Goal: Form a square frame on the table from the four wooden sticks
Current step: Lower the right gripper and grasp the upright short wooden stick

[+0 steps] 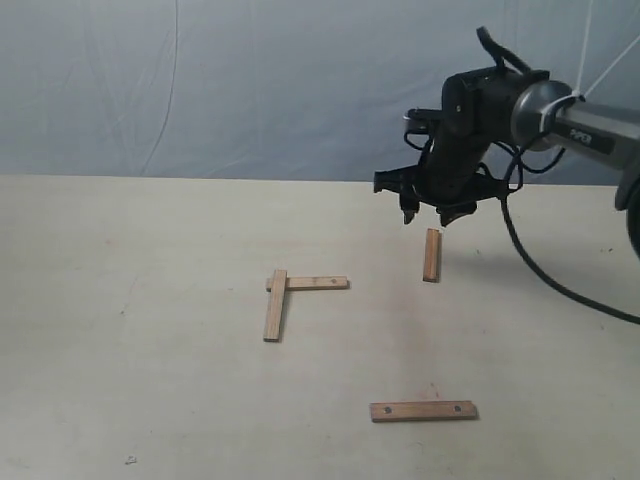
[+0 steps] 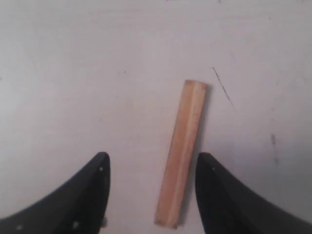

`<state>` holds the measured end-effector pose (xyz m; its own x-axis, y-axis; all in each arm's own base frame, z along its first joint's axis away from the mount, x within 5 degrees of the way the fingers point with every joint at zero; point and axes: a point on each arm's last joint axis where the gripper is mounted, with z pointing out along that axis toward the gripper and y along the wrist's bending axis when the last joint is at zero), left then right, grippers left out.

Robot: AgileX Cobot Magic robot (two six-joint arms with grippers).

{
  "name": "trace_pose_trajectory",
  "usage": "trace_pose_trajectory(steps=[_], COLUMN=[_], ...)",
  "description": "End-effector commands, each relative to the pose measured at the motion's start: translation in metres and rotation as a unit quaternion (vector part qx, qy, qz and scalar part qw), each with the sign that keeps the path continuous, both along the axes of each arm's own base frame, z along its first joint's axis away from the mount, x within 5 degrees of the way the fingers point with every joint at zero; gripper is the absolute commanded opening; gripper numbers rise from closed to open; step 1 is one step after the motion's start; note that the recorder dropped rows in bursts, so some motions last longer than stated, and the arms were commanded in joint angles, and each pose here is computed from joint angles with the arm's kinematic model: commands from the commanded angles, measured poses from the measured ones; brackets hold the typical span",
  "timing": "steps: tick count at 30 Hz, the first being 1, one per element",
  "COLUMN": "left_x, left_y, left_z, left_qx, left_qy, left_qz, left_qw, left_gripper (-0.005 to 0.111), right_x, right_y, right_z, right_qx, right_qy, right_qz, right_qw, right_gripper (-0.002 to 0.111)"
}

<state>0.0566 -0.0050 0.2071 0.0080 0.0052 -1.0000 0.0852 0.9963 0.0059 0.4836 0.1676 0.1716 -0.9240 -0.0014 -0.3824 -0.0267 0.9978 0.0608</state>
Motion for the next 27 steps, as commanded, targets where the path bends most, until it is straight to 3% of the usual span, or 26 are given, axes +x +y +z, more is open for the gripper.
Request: trace_pose_trajectory(steps=[1,19,22,26,27], left_x=[0.000,0.000,0.000,0.000,0.000], left_y=[0.000,0.000,0.000,0.000,0.000], left_z=[-0.001,-0.001,-0.001,-0.001,-0.001], left_qx=[-0.004,-0.004,-0.004,-0.004,-0.004], left_qy=[-0.002,-0.002,-0.002,-0.002,-0.002], left_qz=[-0.004,-0.004,-0.004,-0.004,-0.004], left_qw=[1.000,1.000,1.000,1.000,1.000], left_gripper=[0.000,0.000,0.000,0.000,0.000], right_x=[0.015,0.025,0.023,0.022,0.022], right_y=[-0.002,-0.003,-0.003,-0.003,-0.003], right_z=[-0.014,-0.066,-0.071,-0.065,-0.061], right_qx=[-0.033,-0.048,-0.046,-0.047,-0.046], right_qy=[-0.003,0.033,0.043,0.045,0.042], right_qz=[-0.017,-0.034,-0.036,-0.037,-0.037], right_qw=[0.999,0.998,0.997,0.997,0.997], right_gripper=[0.051,0.051,0.040,0.000,0.000])
